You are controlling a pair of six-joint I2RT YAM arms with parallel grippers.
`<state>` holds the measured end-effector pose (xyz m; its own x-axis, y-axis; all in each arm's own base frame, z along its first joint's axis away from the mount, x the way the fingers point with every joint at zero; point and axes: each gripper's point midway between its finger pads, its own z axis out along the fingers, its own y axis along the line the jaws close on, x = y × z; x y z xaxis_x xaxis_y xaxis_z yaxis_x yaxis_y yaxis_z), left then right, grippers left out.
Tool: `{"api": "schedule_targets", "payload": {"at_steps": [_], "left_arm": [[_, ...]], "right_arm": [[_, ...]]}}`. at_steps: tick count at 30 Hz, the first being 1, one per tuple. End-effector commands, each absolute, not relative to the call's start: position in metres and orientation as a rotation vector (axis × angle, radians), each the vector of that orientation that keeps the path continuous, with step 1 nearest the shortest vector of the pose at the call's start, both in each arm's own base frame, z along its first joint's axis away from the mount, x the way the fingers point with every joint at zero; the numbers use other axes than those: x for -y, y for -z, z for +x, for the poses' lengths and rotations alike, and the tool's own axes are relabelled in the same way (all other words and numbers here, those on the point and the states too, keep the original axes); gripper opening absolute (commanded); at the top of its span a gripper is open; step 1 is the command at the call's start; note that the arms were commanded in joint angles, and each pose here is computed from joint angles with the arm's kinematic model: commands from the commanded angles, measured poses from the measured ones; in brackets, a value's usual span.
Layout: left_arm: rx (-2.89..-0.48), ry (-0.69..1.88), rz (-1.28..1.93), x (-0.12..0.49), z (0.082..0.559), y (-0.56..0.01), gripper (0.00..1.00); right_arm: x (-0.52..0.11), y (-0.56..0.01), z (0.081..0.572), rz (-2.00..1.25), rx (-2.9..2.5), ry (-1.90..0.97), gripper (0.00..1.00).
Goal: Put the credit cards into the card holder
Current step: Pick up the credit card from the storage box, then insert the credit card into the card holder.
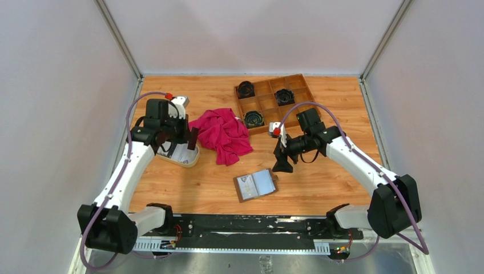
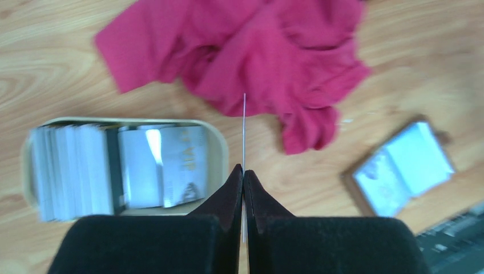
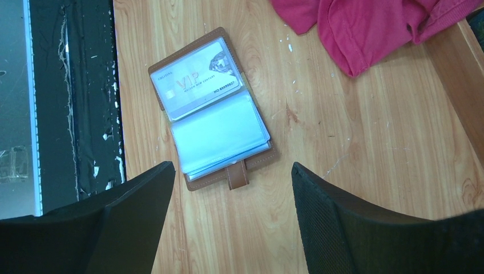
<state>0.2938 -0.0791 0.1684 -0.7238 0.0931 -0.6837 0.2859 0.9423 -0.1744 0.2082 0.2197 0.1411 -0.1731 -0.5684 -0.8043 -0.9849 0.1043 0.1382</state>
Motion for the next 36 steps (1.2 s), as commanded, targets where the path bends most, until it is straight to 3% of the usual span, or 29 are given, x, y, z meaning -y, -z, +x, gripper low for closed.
{"api": "schedule_targets", "payload": {"at_steps": [1, 12, 36], "left_arm": [[-2.276, 0.752, 0.285, 0.134, 0.266, -0.193, 0.00], [-1.978, 1.216, 0.308, 0.218, 0.216, -0.212, 0.00], [-2.001, 1.330, 0.424, 0.278, 0.153, -0.149, 0.00]], "right_arm": [[-0.222, -0.150, 0.207, -1.560, -1.769, -0.921, 0.79], [-0.217, -0.151, 0.208, -1.556, -1.768, -0.928, 0.79], [-0.215, -0.146, 0.210, -1.542, -1.793, -0.945, 0.79]]}}
